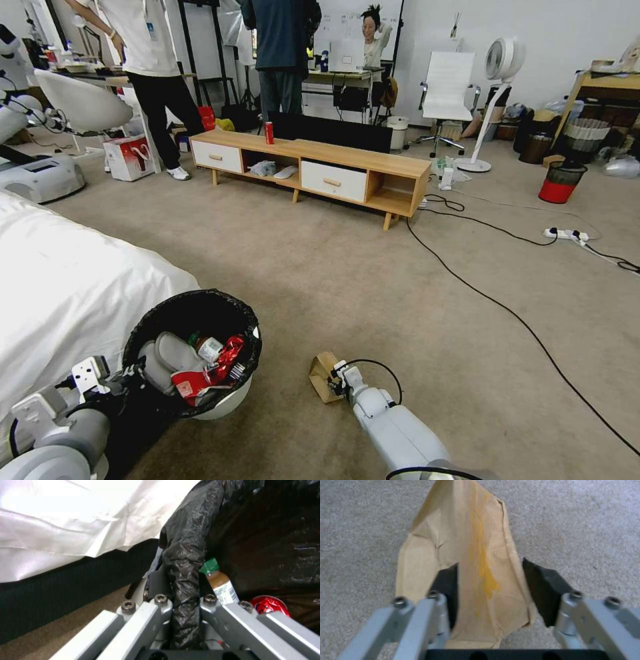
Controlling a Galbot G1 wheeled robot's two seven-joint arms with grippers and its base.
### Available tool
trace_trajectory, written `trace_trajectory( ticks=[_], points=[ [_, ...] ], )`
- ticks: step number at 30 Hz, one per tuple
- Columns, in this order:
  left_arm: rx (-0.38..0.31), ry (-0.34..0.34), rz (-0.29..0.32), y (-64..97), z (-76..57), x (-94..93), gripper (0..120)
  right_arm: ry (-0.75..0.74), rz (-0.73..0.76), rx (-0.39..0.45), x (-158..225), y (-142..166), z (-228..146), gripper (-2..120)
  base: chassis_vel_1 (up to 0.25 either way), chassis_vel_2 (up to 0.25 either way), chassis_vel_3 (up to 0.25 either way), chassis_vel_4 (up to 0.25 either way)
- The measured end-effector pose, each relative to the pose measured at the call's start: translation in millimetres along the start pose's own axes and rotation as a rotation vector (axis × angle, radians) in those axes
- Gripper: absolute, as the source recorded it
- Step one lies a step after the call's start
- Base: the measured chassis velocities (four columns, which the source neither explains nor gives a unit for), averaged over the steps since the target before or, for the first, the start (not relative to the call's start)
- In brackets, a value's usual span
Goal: Pick up the trash bin and place the garbage on the floor into it.
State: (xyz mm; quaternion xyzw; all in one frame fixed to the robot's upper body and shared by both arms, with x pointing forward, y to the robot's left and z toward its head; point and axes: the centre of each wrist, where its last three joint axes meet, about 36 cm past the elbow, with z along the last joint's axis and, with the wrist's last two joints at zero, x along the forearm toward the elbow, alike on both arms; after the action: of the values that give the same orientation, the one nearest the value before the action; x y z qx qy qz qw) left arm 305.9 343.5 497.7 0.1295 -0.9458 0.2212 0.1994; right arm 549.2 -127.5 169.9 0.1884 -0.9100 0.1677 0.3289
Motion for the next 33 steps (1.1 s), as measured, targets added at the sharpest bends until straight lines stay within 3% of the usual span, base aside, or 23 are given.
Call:
trace_trajectory(
  ticks=[1, 3, 7, 10, 12, 27, 33],
  points=[
    [0.000, 0.000, 0.000, 0.0, 0.0, 0.0, 3, 0.000, 0.000, 0.000, 0.0, 0.0, 0.0, 44, 0.000, 0.000, 0.000, 0.000],
    [0.001, -0.001, 0.001, -0.2, -0.5, -0.6, 3, -0.006, -0.003, -0.004, 0.7, -1.9, 1.9, 29, 0.000, 0.000, 0.000, 0.000],
    [0.001, 0.000, 0.000, 0.2, -0.2, -1.1, 3, -0.008, -0.004, -0.006, 0.8, -2.2, 1.9, 20, 0.000, 0.000, 0.000, 0.000],
    [0.001, 0.000, -0.002, 0.8, -0.1, -1.2, 3, -0.028, -0.009, -0.011, 0.2, 0.1, -1.0, 4, 0.000, 0.000, 0.000, 0.000],
    [0.001, 0.000, -0.003, 1.0, -0.2, -1.2, 3, -0.034, -0.009, -0.012, 0.1, 1.0, -2.3, 1, 0.000, 0.000, 0.000, 0.000],
    [-0.001, -0.003, 0.000, 1.0, -1.4, -1.5, 3, -0.064, -0.006, -0.011, 0.8, 0.2, -9.4, 0, 0.000, 0.000, 0.000, 0.000],
    [0.001, 0.001, -0.001, 2.4, -1.5, -3.8, 3, -0.110, 0.031, -0.011, 6.4, -16.7, -19.6, 0, 0.000, 0.000, 0.000, 0.000]
  ],
)
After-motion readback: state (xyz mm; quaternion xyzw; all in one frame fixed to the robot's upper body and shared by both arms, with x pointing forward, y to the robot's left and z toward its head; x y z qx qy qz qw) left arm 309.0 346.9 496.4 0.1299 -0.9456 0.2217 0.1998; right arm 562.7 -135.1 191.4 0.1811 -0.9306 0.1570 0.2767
